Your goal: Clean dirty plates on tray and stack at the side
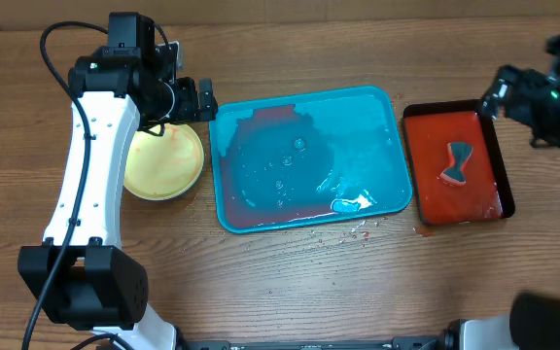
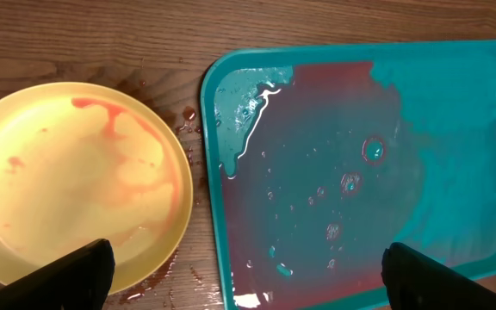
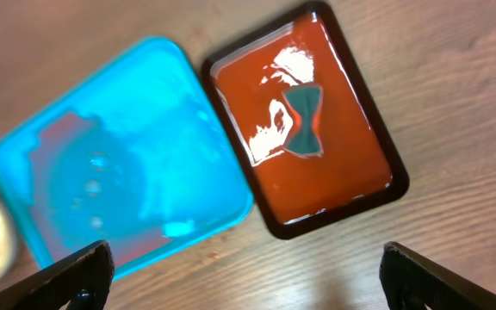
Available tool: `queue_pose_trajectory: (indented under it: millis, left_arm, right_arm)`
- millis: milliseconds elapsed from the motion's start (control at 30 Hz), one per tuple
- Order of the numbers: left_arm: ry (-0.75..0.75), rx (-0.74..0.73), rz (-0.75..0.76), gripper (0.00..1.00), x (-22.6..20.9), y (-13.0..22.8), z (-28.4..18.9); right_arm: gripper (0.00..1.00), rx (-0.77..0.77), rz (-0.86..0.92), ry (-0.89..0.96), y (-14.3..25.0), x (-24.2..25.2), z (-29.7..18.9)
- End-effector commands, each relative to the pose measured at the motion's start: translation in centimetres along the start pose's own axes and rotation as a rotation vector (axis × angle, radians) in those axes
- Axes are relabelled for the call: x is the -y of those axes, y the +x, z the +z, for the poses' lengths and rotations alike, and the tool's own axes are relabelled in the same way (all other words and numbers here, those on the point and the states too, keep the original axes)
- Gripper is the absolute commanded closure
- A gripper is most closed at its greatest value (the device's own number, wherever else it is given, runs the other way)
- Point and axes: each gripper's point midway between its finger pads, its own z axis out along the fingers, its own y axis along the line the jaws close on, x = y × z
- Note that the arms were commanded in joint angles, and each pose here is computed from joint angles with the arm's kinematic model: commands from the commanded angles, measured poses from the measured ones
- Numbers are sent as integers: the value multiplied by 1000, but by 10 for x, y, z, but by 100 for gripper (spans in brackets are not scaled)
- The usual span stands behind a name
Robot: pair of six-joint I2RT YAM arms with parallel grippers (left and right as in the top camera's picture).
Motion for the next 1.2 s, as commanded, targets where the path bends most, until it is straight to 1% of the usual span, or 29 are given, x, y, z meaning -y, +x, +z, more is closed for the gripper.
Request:
queue_pose_trajectory:
  millis: [0,67,300,367,433,533,833,1033,1167]
  left_arm:
    - [-5,-4,21,0,0,-1,4]
    - [-5,-4,21,0,0,-1,4]
    - [-5,-4,21,0,0,-1,4]
    - [-5,-4,21,0,0,-1,4]
    - [-5,-4,21,0,0,-1,4]
    - [-5,-4,21,0,0,-1,4]
    - [-5,-4,21,0,0,-1,4]
    - [-5,-4,21,0,0,-1,4]
    - [-5,-4,21,0,0,-1,4]
  right_arm:
    - [0,108,-9,-73,16,-13,-43]
    - [0,166,-33,-121,28,-22,-68]
    - [0,322,-137,-384,86,-57,-146]
    - [0,387,-154,-391,101,-54,-164]
    - [0,426,-158,-376,107,-49,-172]
    - [0,453,-164,-381,114,-47,-180]
    - [0,492,-148,-296,104,-34,-178]
    - [0,601,-211,-305,72,-42,-176]
    - [0,695,-244,-340,47,-50,-158]
